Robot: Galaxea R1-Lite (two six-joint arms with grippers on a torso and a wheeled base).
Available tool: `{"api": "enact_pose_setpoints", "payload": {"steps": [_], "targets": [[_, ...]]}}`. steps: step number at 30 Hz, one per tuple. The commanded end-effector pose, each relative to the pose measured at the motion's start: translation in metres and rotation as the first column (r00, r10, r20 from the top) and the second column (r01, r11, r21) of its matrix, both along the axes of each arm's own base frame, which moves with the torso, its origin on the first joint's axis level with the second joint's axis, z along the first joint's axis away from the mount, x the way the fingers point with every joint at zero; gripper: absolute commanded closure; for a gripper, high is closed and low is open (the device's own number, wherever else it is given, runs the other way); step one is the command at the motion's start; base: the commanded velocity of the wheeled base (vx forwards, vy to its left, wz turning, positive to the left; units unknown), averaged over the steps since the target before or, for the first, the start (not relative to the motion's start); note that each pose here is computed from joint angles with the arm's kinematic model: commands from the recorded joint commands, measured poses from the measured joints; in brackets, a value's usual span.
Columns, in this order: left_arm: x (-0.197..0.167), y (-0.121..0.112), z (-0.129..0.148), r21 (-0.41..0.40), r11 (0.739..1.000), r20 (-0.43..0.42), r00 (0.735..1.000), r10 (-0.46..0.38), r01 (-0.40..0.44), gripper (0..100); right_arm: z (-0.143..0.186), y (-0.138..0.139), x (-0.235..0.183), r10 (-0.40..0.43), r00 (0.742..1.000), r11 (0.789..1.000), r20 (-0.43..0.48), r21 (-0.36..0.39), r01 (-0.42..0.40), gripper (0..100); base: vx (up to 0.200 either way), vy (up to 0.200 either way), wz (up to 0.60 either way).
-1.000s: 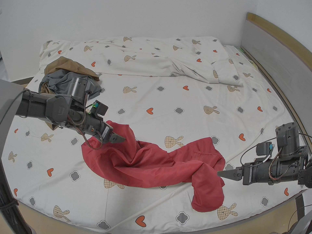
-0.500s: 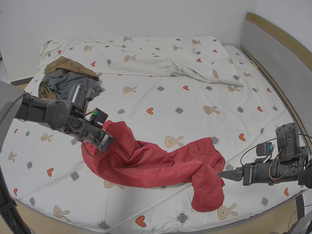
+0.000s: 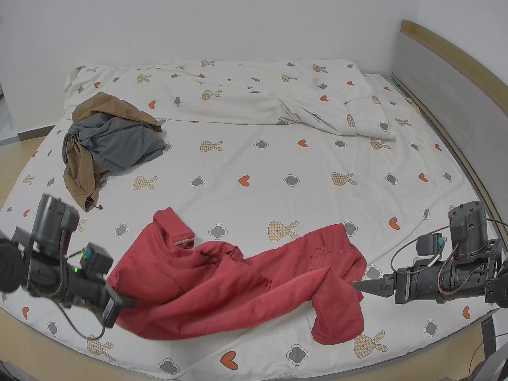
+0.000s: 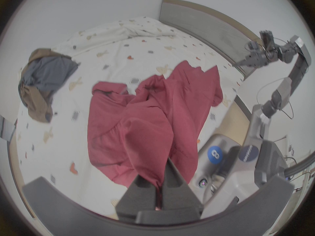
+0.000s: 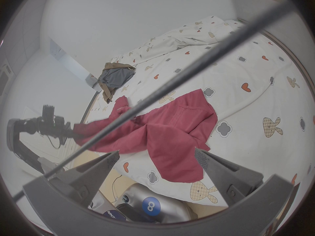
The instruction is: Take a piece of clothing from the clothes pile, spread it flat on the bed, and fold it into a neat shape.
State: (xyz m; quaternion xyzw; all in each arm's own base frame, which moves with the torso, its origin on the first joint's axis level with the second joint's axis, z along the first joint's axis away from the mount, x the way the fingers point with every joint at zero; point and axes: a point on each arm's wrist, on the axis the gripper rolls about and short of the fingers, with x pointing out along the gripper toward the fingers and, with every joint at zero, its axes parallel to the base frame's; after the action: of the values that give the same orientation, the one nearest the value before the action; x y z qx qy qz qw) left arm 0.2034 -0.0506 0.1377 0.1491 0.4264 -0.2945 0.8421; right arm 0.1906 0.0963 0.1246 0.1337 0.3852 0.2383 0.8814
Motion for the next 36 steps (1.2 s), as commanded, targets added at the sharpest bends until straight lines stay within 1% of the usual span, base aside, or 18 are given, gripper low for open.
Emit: {"api": "enact_pose_setpoints", "payload": {"steps": [1, 2, 6, 9, 13, 14, 15, 17, 18, 20, 23, 25, 27, 31, 33, 35, 36], "targets": [[-0.079, 0.020, -0.031, -0.026, 0.999, -0.045, 0.999, 0.022, -0.023, 100, -0.002, 0.001, -0.001, 0.007, 1.000, 1.000, -0.007, -0.003, -0.007, 0, 0.000, 0.000, 0.00], [-0.081, 0.020, -0.037, -0.034, 0.999, -0.064, 0.998, 0.022, -0.024, 0, -0.002, 0.001, -0.001, 0.007, 1.000, 1.000, -0.006, -0.003, -0.007, 0, 0.000, 0.000, 0.00], [-0.079, 0.019, -0.049, -0.054, 0.998, -0.083, 0.996, 0.031, -0.036, 0, -0.002, 0.001, -0.001, 0.008, 1.000, 1.000, -0.007, -0.003, -0.008, 0, 0.000, 0.000, 0.00], [-0.077, 0.019, -0.047, -0.067, 0.996, -0.081, 0.995, 0.050, -0.055, 0, -0.002, 0.001, -0.001, 0.008, 1.000, 1.000, -0.010, -0.005, -0.008, 0, 0.000, 0.000, 0.00], [-0.074, 0.019, -0.045, -0.071, 0.996, -0.066, 0.997, 0.049, -0.054, 0, -0.004, 0.001, -0.003, 0.008, 1.000, 1.000, -0.014, -0.006, -0.008, 0, 0.000, 0.000, 0.00], [-0.062, 0.018, -0.034, -0.084, 0.994, -0.020, 0.998, 0.064, -0.065, 0, -0.004, 0.000, -0.002, 0.007, 1.000, 1.000, -0.017, -0.008, -0.007, 0, 0.000, 0.000, 0.00], [-0.055, 0.018, -0.030, -0.086, 0.994, -0.008, 0.997, 0.072, -0.072, 0, -0.005, 0.000, -0.002, 0.007, 1.000, 1.000, -0.018, -0.008, -0.007, 0, 0.000, 0.000, 0.00], [-0.038, 0.017, -0.025, -0.089, 0.993, -0.001, 0.997, 0.080, -0.080, 0, -0.005, 0.001, -0.002, 0.008, 1.000, 1.000, -0.021, -0.010, -0.008, 0, 0.000, 0.000, 0.00], [-0.030, 0.015, -0.025, -0.088, 0.993, -0.006, 0.997, 0.082, -0.082, 0, -0.006, 0.001, -0.002, 0.008, 1.000, 1.000, -0.021, -0.010, -0.008, 0, 0.000, 0.000, 0.00], [-0.005, 0.011, -0.026, -0.087, 0.992, -0.026, 0.996, 0.086, -0.088, 0, -0.005, 0.001, -0.001, 0.008, 1.000, 1.000, -0.013, -0.006, -0.008, 0, 0.000, 0.000, 0.00], [0.029, 0.003, -0.038, -0.106, 0.990, -0.065, 0.994, 0.085, -0.092, 0, -0.005, 0.002, 0.000, 0.008, 1.000, 1.000, 0.000, 0.000, -0.008, 0, 0.000, 0.000, 0.00], [0.050, -0.005, -0.047, -0.133, 0.988, -0.092, 0.993, 0.070, -0.082, 0, -0.005, 0.002, 0.000, 0.008, 1.000, 1.000, 0.002, 0.001, -0.008, 0, 0.000, 0.000, 0.00], [0.068, -0.016, -0.057, -0.135, 0.989, -0.118, 0.992, 0.051, -0.067, 0, -0.005, 0.002, 0.000, 0.008, 1.000, 1.000, 0.002, 0.001, -0.008, 0, 0.000, 0.000, 0.00], [0.093, -0.037, -0.076, -0.105, 0.993, -0.146, 0.989, 0.034, -0.049, 0, -0.005, 0.002, 0.000, 0.007, 1.000, 1.000, 0.000, 0.000, -0.007, 0, 0.000, 0.000, 0.00], [0.103, -0.048, -0.082, -0.082, 0.995, -0.144, 0.989, 0.037, -0.049, 0, -0.005, 0.002, 0.000, 0.007, 1.000, 1.000, 0.001, 0.001, -0.007, 0, 0.000, 0.000, 0.00], [0.109, -0.052, -0.083, -0.073, 0.996, -0.135, 0.990, 0.043, -0.053, 0, -0.006, 0.002, 0.000, 0.007, 1.000, 1.000, -0.002, -0.001, -0.007, 0, 0.000, 0.000, 0.00], [0.119, -0.059, -0.085, -0.065, 0.996, -0.122, 0.991, 0.055, -0.064, 0, -0.006, 0.002, 0.000, 0.007, 1.000, 1.000, -0.002, -0.001, -0.007, 0, 0.000, 0.000, 0.00]]}}
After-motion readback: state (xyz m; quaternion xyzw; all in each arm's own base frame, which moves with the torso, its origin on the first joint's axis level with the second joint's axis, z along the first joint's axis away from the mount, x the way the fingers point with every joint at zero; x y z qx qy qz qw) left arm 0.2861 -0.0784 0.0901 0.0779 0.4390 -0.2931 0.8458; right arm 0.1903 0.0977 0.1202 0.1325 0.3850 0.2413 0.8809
